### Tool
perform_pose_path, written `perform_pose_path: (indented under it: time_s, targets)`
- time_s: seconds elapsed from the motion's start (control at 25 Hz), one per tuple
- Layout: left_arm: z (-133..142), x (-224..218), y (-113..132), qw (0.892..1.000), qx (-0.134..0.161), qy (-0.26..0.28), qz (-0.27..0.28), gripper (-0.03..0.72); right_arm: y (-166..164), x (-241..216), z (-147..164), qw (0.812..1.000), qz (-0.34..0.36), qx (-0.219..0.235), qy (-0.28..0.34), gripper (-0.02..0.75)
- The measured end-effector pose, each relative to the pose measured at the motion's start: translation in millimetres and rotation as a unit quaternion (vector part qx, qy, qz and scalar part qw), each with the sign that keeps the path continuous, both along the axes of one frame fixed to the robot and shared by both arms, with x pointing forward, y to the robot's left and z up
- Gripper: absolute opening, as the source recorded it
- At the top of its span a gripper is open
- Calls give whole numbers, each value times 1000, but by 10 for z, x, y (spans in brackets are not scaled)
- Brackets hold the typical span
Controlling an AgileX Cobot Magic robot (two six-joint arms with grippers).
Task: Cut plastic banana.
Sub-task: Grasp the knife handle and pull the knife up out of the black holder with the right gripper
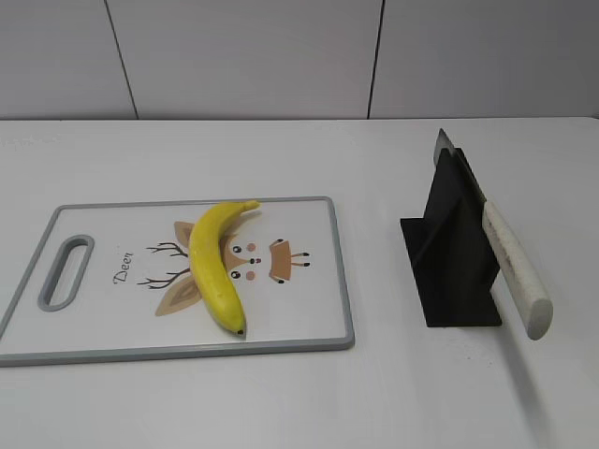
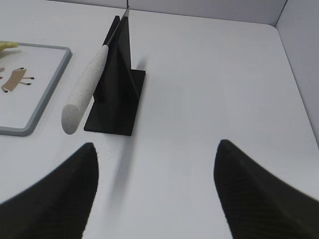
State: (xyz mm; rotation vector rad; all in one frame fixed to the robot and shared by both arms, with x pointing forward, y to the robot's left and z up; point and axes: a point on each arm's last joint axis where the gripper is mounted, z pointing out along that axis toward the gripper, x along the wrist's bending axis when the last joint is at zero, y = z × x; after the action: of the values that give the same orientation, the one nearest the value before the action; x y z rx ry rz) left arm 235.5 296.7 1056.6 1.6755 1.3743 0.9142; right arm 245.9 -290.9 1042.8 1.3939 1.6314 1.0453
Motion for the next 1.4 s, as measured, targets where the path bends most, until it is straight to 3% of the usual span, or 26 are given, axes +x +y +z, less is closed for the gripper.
perform_pose_path:
  time_s: [0.28,0.56,0.88,1.12,1.4]
  targets:
    - [0,0,1,1000,1,0,0,653,3,119,236,1000,0,-2,25,570]
    - [23,-1,-10,1000,-5,-3,-3,637,28,448,609,996,5,-1,93,570]
    - [348,131,-22,1000,-7,11,-4,616,117,821,877,989,31,19,145,570]
    - [468,282,-30,1000,-5,19,-2,580,316,1229,867,968,72,17,238,570]
    - [476,261,-24,1000,-4,12,-1,577,677,1803,697,931,107,-7,350,570]
